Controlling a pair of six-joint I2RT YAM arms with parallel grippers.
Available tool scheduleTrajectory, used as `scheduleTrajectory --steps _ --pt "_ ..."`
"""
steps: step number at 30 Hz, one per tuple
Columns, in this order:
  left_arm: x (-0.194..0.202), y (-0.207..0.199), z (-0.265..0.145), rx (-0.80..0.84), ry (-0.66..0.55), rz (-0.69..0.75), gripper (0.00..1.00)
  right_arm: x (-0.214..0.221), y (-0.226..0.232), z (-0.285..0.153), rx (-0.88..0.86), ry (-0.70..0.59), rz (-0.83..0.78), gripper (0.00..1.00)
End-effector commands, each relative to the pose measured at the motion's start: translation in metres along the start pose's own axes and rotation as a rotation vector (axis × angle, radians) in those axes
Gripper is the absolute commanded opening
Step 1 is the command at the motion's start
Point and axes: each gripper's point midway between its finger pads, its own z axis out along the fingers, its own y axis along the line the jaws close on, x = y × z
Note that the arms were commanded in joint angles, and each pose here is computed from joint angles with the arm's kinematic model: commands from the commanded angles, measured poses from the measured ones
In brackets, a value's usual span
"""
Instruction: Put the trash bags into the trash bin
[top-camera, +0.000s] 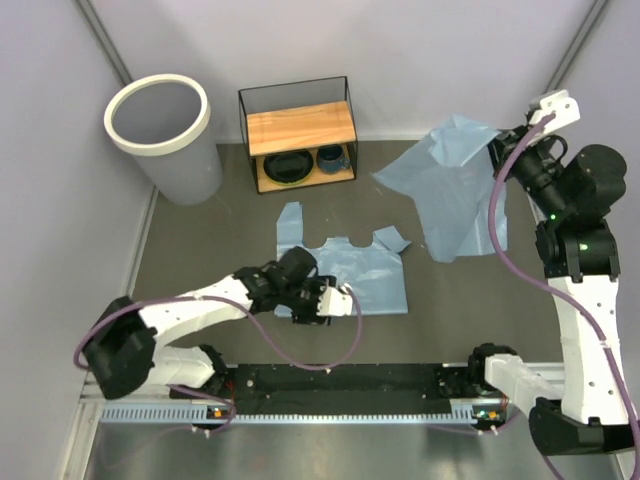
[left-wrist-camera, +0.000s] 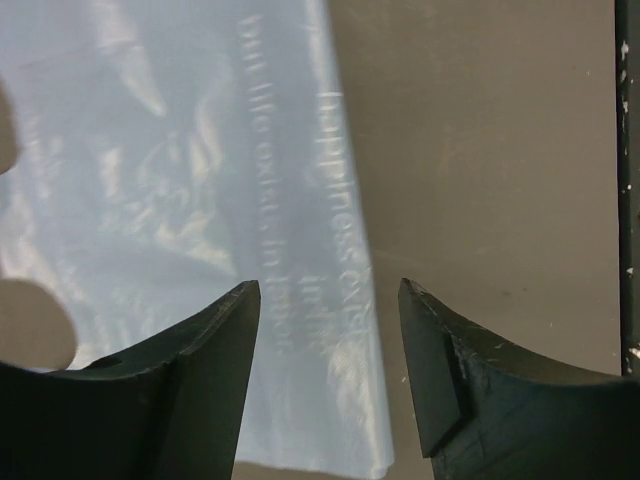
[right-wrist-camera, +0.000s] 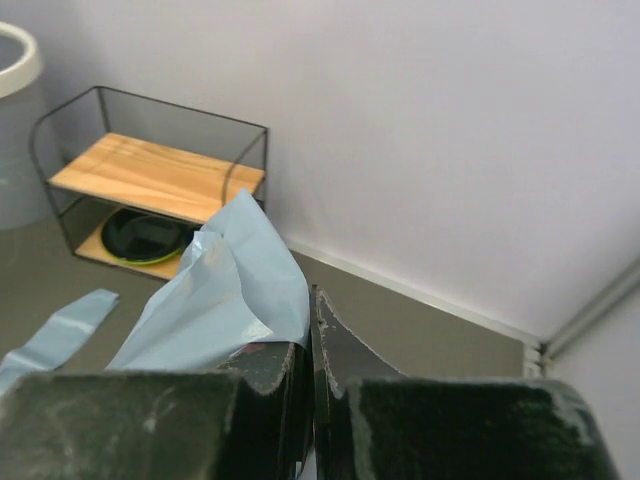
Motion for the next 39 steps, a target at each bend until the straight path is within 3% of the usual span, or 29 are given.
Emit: scheduleTrajectory --steps 1,6,9,13,14,18,23,26,30,36,37,38,39 --pt "0.005 0.007 0.027 -0.069 0.091 0.143 0.65 0.005 -0.026 -0.012 0.132 0.039 -0.01 0.0" --pt "0.013 0.002 0.054 -0.04 0.154 0.168 0.65 0.026 -0.034 -0.011 0.154 0.098 0.012 0.0" --pt "0.017 -0.003 0.064 -0.005 0.179 0.172 0.56 0.037 -0.033 -0.008 0.144 0.126 0.024 0.0" --pt "0.025 -0.016 0.066 0.065 0.212 0.185 0.38 0.041 -0.031 -0.006 0.131 0.132 0.029 0.0" --pt "0.028 -0.018 0.066 0.085 0.228 0.177 0.23 0.042 -0.032 -0.006 0.134 0.135 0.031 0.0" --pt "0.022 -0.03 0.057 0.166 0.24 0.151 0.0 0.045 -0.031 -0.005 0.129 0.141 0.035 0.0" --pt "-0.011 -0.061 0.028 0.359 0.161 0.02 0.0 0.046 -0.029 -0.004 0.117 0.142 0.041 0.0" --pt "-0.033 -0.044 0.018 0.382 0.106 -0.067 0.0 0.046 -0.028 -0.003 0.109 0.142 0.044 0.0" --pt "-0.042 0.007 0.008 0.363 0.099 -0.13 0.0 0.051 -0.027 -0.001 0.102 0.152 0.051 0.0" --pt "-0.007 0.101 0.019 0.259 0.129 -0.228 0.0 0.056 -0.024 0.002 0.084 0.162 0.062 0.0" --pt "0.011 0.117 0.027 0.217 0.166 -0.254 0.1 0.057 -0.025 0.002 0.083 0.165 0.063 0.0" --pt "0.017 0.127 0.029 0.188 0.174 -0.272 0.28 0.058 -0.025 0.002 0.083 0.168 0.063 0.0" --pt "0.024 0.133 0.029 0.169 0.178 -0.284 0.34 0.058 -0.025 0.002 0.082 0.169 0.059 0.0"
